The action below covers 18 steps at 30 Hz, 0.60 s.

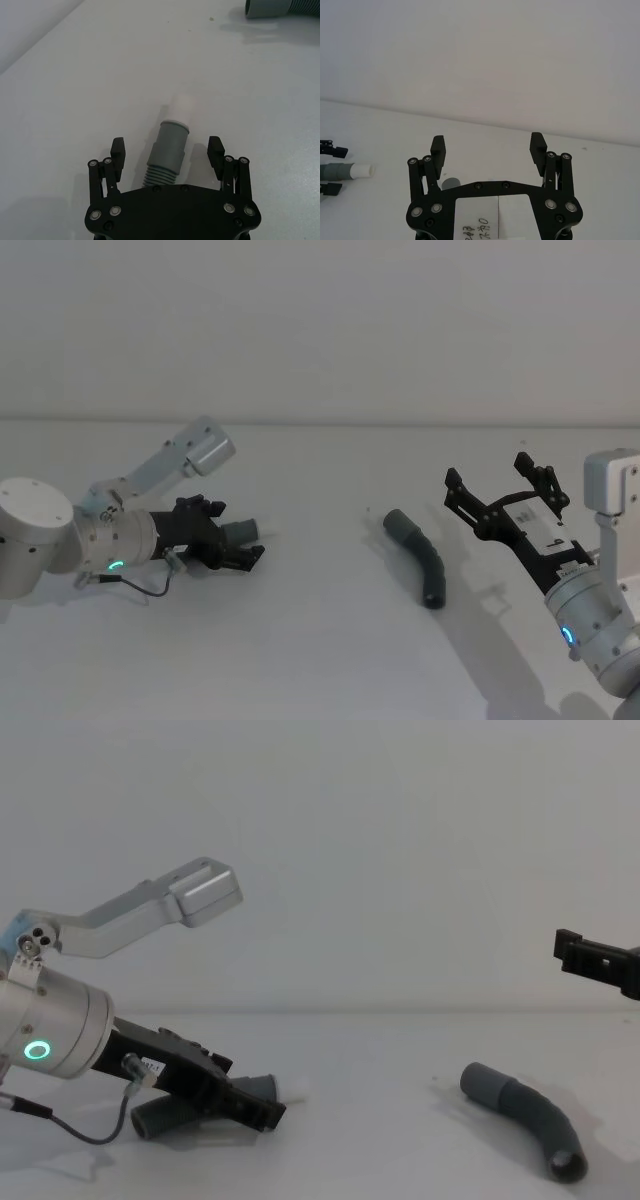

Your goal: Use both hands to pick up one end of the pipe from the table, align the ends, and insert them.

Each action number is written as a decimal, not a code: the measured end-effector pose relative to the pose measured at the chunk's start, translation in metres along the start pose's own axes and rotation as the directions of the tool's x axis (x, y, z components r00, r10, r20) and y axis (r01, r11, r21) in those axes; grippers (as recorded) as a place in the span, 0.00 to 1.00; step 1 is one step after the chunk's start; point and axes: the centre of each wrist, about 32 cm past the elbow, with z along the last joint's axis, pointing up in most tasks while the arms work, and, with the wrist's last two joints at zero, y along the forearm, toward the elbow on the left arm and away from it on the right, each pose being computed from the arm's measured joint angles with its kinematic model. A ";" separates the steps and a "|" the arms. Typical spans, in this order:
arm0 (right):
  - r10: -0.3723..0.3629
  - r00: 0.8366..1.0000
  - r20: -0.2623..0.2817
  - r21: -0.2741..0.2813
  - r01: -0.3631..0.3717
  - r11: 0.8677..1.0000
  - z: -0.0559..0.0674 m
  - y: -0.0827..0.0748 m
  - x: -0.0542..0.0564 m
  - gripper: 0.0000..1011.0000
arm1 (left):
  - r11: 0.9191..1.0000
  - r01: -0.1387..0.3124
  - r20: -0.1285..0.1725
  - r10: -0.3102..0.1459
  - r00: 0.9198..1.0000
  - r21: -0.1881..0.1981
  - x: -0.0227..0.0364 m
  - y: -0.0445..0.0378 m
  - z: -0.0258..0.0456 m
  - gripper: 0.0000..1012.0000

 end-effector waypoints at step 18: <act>0.000 1.000 0.000 0.000 0.000 1.000 0.000 0.000 0.000 0.99 | 0.999 0.036 -0.016 -0.035 0.999 0.022 0.0041 0.0007 0.0019 0.98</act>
